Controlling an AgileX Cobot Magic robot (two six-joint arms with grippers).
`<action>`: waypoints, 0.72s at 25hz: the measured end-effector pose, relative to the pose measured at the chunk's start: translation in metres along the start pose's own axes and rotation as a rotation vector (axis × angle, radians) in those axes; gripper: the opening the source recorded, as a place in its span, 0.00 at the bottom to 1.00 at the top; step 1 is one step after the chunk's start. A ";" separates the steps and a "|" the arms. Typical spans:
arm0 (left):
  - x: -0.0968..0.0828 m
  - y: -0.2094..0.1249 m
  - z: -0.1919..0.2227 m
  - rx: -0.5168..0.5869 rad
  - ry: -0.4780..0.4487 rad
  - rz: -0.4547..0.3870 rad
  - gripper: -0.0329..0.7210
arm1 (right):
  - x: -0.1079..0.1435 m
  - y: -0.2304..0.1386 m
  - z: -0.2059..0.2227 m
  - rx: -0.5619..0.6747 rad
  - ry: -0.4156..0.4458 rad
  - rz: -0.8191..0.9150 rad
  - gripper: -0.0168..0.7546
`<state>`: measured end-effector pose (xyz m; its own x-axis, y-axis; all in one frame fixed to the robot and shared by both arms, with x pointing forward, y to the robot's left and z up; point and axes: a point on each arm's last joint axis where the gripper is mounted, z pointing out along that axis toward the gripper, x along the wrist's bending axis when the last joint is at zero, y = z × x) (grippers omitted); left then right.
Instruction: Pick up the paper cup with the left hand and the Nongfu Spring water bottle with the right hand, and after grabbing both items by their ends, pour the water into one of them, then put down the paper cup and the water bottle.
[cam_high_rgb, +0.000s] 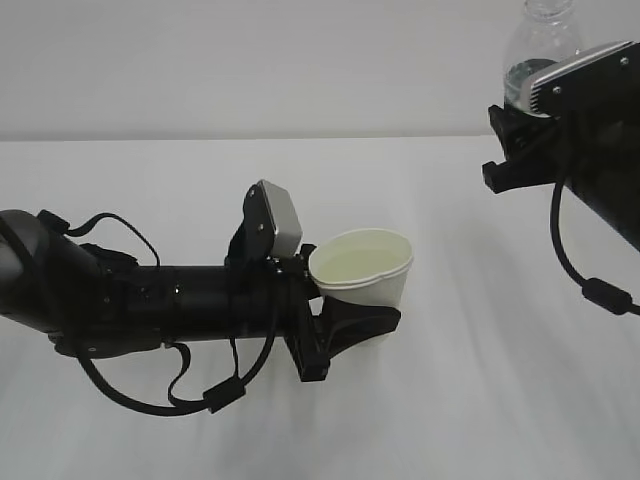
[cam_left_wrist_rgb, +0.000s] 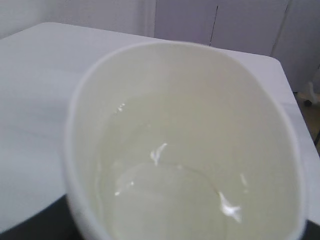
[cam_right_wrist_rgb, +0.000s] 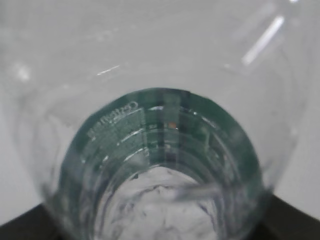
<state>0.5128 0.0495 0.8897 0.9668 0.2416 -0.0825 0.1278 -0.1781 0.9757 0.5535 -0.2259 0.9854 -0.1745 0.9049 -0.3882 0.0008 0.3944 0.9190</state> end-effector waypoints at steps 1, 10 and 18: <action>0.000 0.000 0.000 -0.003 0.003 -0.002 0.59 | 0.000 0.000 0.000 0.002 -0.004 0.011 0.61; 0.000 0.002 0.000 -0.019 0.005 -0.005 0.59 | -0.003 -0.005 0.000 0.050 -0.040 0.125 0.61; 0.001 0.002 0.000 -0.020 0.009 -0.003 0.59 | 0.006 -0.027 0.007 0.124 -0.026 0.153 0.61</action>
<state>0.5138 0.0494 0.8914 0.9645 0.2504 -0.0840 0.1263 -0.1583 0.9793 0.5592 -0.2303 0.9582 -0.1380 0.9588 -0.2482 0.1473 0.2677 0.9522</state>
